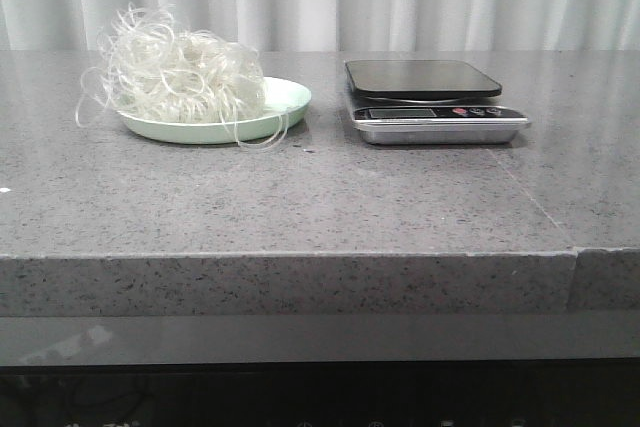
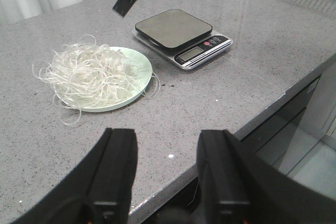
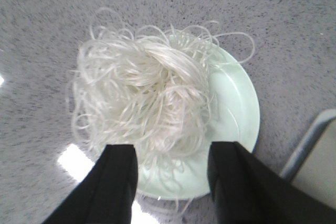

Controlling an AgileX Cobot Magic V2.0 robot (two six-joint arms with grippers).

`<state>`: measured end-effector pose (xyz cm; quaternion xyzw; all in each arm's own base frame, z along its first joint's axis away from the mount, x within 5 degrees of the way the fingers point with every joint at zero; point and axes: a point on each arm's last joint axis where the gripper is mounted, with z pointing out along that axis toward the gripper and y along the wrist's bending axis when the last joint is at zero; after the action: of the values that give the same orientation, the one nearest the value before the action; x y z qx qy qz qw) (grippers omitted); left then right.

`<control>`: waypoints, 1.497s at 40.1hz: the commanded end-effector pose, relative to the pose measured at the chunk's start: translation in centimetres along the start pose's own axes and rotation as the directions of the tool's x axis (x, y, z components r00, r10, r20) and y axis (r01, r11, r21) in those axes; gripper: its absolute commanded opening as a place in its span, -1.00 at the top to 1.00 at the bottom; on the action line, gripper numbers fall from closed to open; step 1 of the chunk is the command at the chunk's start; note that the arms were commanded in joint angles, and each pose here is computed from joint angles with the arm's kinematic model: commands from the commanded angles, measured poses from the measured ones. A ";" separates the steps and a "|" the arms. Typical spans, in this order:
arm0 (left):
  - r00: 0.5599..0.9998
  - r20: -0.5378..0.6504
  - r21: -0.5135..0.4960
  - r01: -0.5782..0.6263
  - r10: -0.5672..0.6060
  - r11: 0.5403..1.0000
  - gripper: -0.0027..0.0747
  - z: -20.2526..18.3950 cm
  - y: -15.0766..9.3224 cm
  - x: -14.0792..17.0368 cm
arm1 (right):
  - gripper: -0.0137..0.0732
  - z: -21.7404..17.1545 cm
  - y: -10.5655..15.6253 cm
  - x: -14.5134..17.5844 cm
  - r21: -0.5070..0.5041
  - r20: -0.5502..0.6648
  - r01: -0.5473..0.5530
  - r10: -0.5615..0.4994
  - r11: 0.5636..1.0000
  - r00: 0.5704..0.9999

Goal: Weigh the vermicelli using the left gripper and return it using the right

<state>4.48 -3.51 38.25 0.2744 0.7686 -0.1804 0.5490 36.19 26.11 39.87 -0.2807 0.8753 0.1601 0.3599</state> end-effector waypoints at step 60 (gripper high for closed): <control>0.996 0.090 0.008 -0.001 0.000 1.000 0.16 -0.3 0.0 -1.3 | -0.03 -26.7 1.0 26.9 0.060 0.351 -0.009 -0.013 0.998 0.936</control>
<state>4.48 -3.51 38.25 0.2744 0.7686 -0.1804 0.5490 5.32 4.04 37.97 -0.2458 0.8202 0.1777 0.4849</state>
